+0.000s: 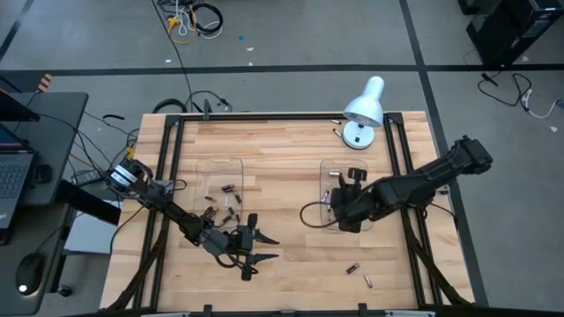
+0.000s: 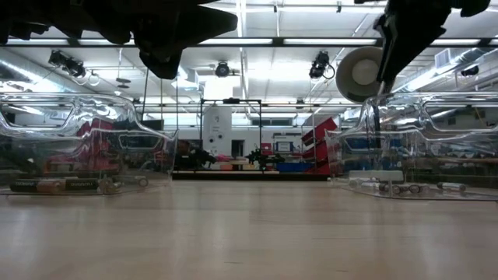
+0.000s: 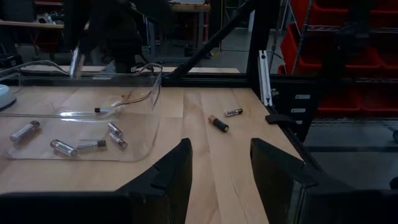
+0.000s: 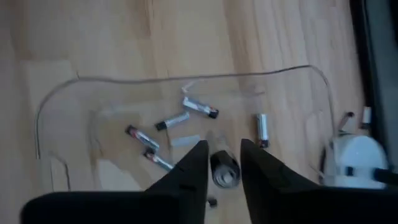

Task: Sort batteries
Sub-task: Put the silver battery into the right transparent bin, then put the black battery into the left transparent bin

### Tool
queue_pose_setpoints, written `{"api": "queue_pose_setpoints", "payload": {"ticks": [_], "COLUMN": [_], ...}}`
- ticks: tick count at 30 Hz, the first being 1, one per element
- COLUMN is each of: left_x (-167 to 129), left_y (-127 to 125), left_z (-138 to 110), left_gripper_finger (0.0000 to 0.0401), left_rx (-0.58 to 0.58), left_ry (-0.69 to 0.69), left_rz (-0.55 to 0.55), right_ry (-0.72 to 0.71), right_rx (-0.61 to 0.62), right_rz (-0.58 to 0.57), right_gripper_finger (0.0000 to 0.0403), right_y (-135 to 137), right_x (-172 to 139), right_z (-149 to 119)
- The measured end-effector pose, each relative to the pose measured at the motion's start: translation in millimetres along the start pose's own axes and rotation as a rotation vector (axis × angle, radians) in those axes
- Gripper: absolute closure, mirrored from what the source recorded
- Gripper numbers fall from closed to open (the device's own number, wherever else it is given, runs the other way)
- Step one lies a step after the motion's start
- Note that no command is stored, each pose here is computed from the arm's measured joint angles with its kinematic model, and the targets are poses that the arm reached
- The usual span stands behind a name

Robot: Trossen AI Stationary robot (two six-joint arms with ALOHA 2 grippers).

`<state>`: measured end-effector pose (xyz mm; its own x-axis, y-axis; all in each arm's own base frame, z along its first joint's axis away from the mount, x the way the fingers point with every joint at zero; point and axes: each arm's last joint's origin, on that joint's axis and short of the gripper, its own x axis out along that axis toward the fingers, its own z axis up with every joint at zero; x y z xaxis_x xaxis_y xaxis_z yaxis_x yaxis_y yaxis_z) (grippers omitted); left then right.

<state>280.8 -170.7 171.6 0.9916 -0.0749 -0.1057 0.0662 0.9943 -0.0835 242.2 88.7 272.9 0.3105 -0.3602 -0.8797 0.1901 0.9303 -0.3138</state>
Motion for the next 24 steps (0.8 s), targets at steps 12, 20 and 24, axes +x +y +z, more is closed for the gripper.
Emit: {"api": "queue_pose_setpoints", "payload": {"ticks": [12, 20, 24], "left_x": [-0.3, -0.3, -0.3], "left_y": [-0.7, -0.5, -0.5], "left_z": [-0.5, -3.1, -3.0], "left_gripper_finger": [0.0239, 0.0239, 0.0239], "left_rx": [-0.017, -0.011, -0.011], "left_ry": [0.005, 0.029, 0.029], "left_rz": [-0.01, -0.009, -0.01], "right_ry": [-0.103, -0.297, -0.25], "right_rx": [0.192, 0.062, 0.006], "right_rz": [0.286, 0.526, 0.541], "right_gripper_finger": [0.0285, 0.0288, 0.0288], "right_y": [5.5, 75.8, 113.5], "right_x": [-36.3, -67.4, -58.6], "right_z": [-14.0, -28.4, -42.1]}}
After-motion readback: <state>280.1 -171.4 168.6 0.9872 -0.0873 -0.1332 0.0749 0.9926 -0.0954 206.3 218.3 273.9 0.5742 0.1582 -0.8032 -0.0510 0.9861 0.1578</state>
